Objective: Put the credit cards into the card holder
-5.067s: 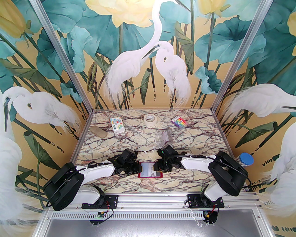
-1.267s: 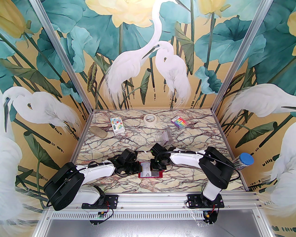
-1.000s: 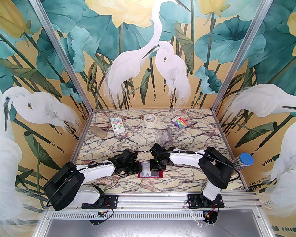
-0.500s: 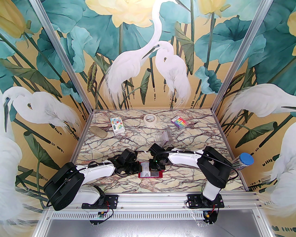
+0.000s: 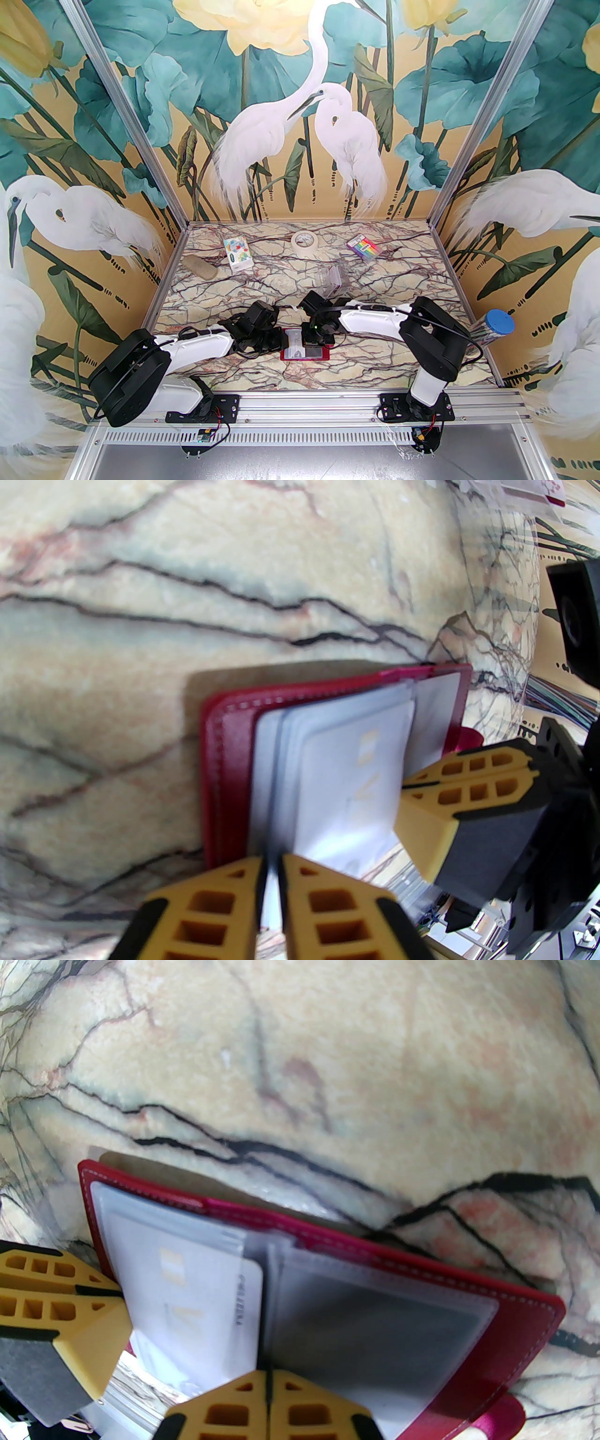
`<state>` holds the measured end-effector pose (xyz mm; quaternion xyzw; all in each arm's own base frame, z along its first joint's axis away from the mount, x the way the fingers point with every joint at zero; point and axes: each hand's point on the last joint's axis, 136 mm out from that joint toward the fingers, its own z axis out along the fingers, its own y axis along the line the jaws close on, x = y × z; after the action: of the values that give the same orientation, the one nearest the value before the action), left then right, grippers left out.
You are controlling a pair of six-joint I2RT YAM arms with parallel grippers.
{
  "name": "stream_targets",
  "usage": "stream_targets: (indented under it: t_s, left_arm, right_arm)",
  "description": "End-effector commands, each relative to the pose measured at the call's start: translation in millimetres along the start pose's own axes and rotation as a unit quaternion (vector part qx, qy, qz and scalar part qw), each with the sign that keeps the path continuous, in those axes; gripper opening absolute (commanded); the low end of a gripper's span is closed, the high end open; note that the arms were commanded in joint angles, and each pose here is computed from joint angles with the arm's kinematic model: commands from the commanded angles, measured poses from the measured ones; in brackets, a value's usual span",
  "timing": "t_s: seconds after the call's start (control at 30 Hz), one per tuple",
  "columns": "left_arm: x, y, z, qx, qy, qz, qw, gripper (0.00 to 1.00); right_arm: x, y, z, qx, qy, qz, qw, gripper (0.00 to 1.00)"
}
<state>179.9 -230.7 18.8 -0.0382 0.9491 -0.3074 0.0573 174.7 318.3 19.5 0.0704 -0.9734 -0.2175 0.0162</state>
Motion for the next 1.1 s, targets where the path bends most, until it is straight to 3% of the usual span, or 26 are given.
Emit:
stream_targets:
  t_s: [0.0,0.47,0.7,1.07]
  left_arm:
    - [13,36,-1,-0.075,0.009,-0.010,0.997,0.22]
    - [13,32,-13,-0.077,0.001,-0.004,0.997,0.27]
    - [13,29,-14,-0.068,0.003,-0.003,0.998,0.27]
    - [12,22,-26,-0.057,-0.012,0.002,0.998,0.35]
  right_arm:
    - [3,19,-10,-0.017,-0.006,-0.027,0.999,0.05]
    - [0,20,-19,-0.018,-0.019,-0.022,0.999,0.06]
    - [1,33,-13,-0.057,-0.009,-0.012,0.998,0.07]
    - [4,28,2,-0.057,0.004,-0.001,0.998,0.06]
